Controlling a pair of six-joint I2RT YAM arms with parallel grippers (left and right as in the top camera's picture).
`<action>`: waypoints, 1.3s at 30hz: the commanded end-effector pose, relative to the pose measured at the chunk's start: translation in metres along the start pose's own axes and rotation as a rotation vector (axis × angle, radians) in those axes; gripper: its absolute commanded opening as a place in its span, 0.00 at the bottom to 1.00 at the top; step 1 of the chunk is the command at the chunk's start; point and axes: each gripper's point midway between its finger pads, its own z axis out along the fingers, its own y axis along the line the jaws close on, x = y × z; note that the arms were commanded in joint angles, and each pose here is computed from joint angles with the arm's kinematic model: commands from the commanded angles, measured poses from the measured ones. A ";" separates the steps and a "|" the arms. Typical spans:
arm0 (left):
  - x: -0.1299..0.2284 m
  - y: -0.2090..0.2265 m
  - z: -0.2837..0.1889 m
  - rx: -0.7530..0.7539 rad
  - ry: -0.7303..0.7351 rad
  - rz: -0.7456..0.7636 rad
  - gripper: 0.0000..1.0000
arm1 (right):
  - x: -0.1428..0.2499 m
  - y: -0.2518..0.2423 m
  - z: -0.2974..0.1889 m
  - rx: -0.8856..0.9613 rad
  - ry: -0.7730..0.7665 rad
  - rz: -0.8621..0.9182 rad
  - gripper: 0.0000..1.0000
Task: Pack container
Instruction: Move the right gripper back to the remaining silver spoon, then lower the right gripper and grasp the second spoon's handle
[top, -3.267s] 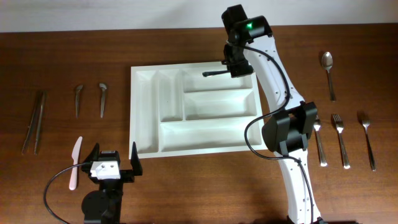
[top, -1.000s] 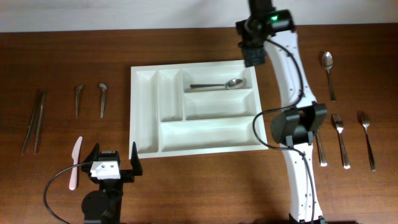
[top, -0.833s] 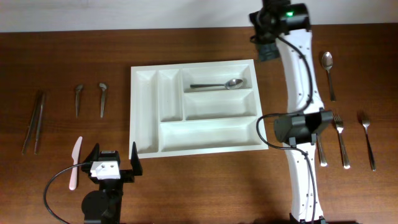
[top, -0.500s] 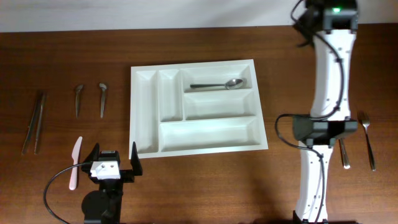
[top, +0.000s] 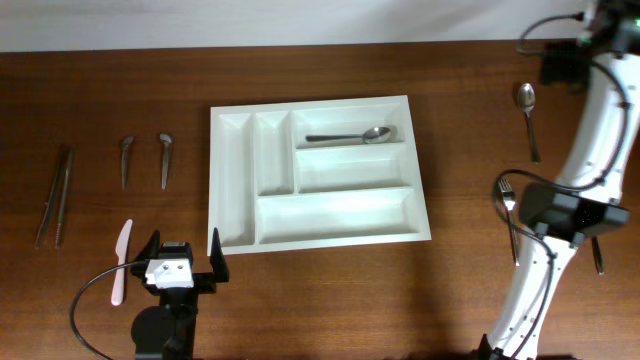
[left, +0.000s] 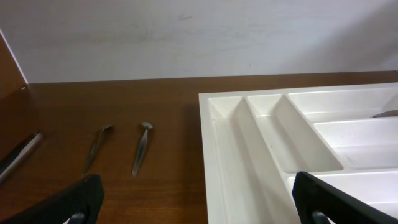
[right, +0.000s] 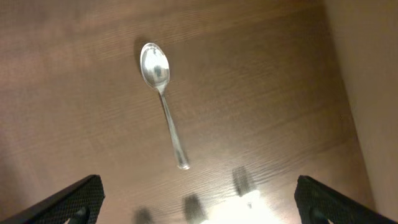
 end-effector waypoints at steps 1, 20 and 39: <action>0.001 0.001 0.000 -0.002 -0.002 0.015 0.99 | 0.001 0.016 -0.004 -0.237 -0.059 -0.239 0.99; 0.001 0.001 0.000 -0.002 -0.001 0.015 0.99 | 0.008 0.038 0.127 -0.249 0.053 -0.188 0.98; 0.001 0.001 0.000 -0.002 -0.002 0.015 0.99 | 0.051 0.059 0.196 -0.261 0.153 -0.155 0.99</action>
